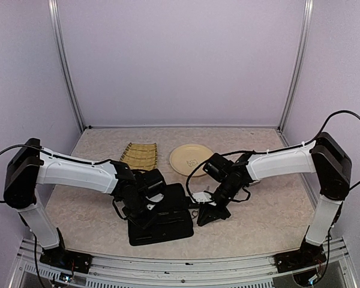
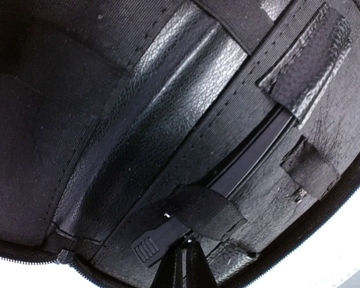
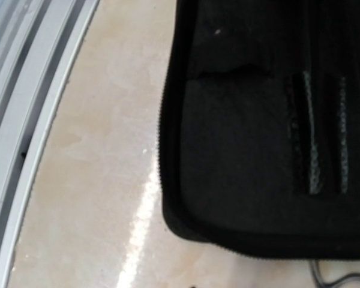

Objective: Sort the hair-cutting tools

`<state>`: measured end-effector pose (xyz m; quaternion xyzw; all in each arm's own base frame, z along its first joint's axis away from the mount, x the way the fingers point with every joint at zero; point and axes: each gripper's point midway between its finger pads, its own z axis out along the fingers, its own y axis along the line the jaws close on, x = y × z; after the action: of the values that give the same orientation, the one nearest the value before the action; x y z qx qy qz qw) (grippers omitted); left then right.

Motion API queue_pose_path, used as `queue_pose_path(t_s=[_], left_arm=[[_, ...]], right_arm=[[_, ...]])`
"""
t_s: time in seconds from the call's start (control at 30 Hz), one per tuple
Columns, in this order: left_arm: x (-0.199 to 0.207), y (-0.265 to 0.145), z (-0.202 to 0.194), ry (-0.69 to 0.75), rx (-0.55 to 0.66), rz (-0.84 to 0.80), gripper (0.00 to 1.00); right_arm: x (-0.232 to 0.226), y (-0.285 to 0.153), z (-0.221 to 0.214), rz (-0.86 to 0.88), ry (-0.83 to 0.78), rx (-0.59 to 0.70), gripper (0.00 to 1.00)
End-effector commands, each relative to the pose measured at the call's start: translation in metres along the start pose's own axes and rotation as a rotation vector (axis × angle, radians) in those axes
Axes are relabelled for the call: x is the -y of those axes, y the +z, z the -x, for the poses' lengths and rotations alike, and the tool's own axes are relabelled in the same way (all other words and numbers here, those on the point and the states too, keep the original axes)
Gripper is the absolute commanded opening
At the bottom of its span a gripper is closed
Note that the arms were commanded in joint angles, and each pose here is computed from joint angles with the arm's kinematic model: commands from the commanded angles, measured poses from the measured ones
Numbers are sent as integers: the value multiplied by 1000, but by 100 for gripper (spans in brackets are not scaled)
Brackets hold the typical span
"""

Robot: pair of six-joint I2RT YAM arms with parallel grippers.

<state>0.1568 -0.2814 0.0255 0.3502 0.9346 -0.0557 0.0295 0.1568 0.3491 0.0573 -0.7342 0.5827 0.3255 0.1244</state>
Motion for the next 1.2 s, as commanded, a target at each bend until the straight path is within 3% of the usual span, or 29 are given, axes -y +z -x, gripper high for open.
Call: queue_pose_path(t_s=[0.0,0.23,0.47,0.6,0.73,0.87,0.97,1.07,1.17], left_arm=[[21,23,10,6,31,-84,4],[20,18,1,6,20,-100,13],[11,-3,-1,-27,47,-64,34],[4,-38,6,-57,110,-46,41],[-10,-79,40,10,294,47,43],[-53,-121,99,-31,547,311,44],[-86,-169,130,-103,691,613,44],[-93,-212,136,-70,776,1004,44],[-78,-226,133,20,760,1289,45]], right_arm=[[1,3,-2,14,17,-1,9],[1,5,-3,18,21,-8,9],[3,-7,6,-6,9,-5,9],[9,-35,12,-102,-17,-23,13],[22,-66,13,-225,-32,-4,16],[51,-100,27,-361,1,65,16],[64,-130,34,-424,39,115,15],[77,-165,36,-549,46,163,16],[90,-195,31,-668,90,211,30]])
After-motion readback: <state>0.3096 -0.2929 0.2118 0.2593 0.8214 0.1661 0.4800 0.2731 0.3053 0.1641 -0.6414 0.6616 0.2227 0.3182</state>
